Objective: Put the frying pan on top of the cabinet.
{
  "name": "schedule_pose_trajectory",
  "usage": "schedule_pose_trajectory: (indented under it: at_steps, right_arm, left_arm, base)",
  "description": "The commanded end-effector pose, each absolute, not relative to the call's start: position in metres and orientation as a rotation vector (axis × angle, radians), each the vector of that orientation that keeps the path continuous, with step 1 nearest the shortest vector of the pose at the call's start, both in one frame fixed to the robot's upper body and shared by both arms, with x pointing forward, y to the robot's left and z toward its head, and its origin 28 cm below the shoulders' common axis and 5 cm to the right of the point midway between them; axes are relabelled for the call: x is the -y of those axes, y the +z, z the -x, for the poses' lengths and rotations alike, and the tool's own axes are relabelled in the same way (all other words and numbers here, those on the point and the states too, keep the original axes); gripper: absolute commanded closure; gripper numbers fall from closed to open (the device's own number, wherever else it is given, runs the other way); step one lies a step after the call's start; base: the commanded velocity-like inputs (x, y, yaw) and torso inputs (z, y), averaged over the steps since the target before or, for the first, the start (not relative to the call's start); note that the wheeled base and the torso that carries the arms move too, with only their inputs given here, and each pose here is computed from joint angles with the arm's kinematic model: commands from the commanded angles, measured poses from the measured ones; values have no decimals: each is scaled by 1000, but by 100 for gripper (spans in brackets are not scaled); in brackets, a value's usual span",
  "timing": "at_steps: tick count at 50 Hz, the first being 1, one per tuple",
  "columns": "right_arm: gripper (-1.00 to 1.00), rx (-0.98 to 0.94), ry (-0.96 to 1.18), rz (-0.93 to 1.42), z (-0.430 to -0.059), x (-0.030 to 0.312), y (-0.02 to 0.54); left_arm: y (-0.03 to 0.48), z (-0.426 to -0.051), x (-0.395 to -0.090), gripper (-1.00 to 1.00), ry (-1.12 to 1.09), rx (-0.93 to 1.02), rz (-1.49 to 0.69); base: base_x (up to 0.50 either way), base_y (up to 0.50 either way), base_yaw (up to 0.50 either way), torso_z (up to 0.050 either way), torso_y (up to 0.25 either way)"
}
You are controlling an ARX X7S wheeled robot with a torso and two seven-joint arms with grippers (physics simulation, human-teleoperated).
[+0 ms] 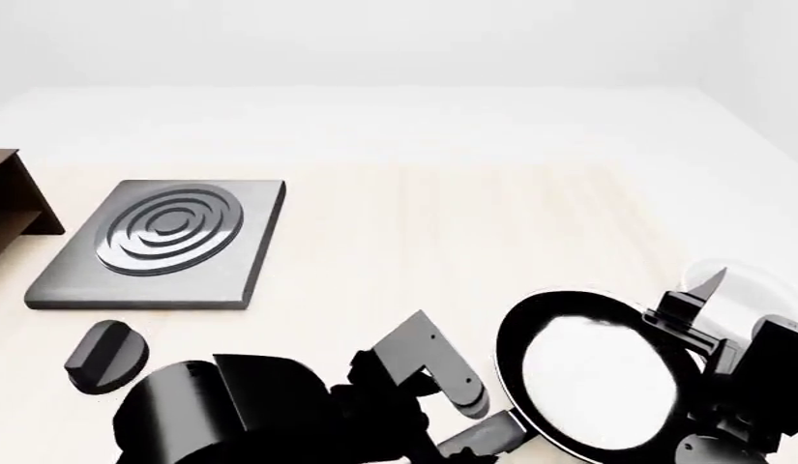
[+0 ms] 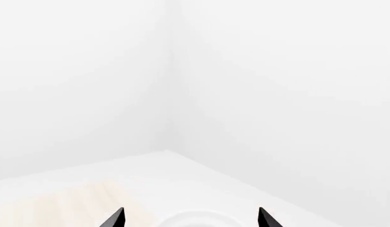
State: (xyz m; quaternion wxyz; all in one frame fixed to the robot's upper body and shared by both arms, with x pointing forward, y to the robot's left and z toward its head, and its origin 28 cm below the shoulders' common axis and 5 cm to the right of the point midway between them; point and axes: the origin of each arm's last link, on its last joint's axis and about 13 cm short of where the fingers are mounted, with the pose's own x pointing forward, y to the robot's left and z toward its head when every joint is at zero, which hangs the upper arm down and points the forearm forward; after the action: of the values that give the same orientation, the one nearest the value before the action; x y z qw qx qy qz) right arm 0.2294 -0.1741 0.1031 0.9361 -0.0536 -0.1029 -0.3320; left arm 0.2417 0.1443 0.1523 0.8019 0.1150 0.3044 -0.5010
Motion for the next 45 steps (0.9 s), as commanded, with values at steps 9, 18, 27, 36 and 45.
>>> schedule_pose_trajectory:
  at_steps: [9, 18, 27, 36, 45]
  right_arm:
    - [-100, 213, -666, 107, -229, 172, 103]
    - [-100, 216, -659, 103, -228, 171, 103]
    - [-100, 213, -645, 102, -230, 169, 100]
    - [-100, 216, -627, 101, -231, 167, 101]
    - [-100, 213, -609, 101, -232, 165, 99]
  left_arm:
    - [127, -252, -126, -100, -1034, -788, -305]
    - [115, -258, -121, -100, -1031, -835, -317]
    - [104, -264, -120, -100, -1024, -867, -319]
    - [91, -267, -118, -100, -1054, -919, -304]
    - [89, -272, -118, 100, -1055, -916, -292]
  base:
    - [0, 0, 0, 0, 0]
    - [0, 0, 0, 0, 0]
    - [0, 0, 0, 0, 0]
    - [0, 0, 0, 0, 0]
    - [0, 0, 0, 0, 0]
